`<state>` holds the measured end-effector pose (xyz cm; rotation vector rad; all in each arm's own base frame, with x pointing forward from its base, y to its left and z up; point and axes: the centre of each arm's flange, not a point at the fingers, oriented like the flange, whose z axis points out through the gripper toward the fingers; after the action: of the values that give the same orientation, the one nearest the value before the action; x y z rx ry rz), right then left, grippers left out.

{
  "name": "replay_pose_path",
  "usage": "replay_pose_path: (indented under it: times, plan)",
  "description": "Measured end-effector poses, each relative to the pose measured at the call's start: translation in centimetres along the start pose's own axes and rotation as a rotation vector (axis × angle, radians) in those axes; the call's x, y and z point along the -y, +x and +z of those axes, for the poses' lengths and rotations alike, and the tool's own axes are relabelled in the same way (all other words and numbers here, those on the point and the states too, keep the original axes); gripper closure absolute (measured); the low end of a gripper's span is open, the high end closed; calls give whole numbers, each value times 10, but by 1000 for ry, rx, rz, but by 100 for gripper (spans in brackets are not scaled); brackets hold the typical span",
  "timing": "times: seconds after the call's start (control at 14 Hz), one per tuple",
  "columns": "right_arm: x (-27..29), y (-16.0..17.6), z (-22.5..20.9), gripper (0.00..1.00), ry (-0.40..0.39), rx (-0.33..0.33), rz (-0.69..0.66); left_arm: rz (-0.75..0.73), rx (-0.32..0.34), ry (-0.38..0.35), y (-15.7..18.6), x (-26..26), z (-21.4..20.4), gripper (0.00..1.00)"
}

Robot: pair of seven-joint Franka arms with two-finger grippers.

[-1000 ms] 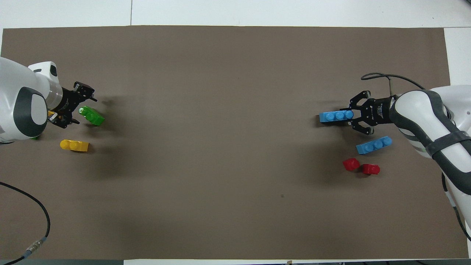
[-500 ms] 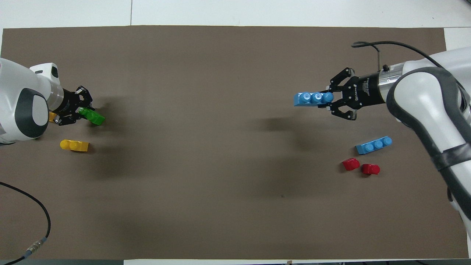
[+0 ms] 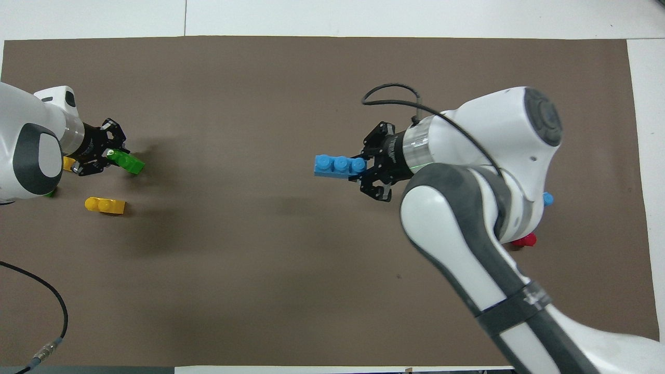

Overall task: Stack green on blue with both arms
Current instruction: 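Carry the blue brick to the table centre while the left gripper brings the green brick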

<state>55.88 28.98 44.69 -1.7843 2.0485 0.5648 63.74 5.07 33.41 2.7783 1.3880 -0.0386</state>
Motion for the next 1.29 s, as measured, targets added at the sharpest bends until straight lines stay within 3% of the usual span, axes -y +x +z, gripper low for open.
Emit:
replay_pose_path:
  times: [0.14, 0.43, 0.71, 1.0, 1.29]
  plan:
    - [-20, -9, 29, 66, 28, -12, 4, -33, -3, -6, -7, 0, -26, 66]
    - [-53, 2, 75, 66, 11, -55, -76, -121, 29, -32, -33, 8, -98, 66]
    - [-85, 4, 116, 66, -1, -65, -159, -219, 20, -50, -92, -7, -157, 66]
    - [-84, 20, 136, 66, -10, 10, -197, -301, 27, -39, -161, -29, -183, 66]
    - [-88, 26, 152, 66, 10, 3, -195, -377, 33, -23, -223, -49, -183, 66]
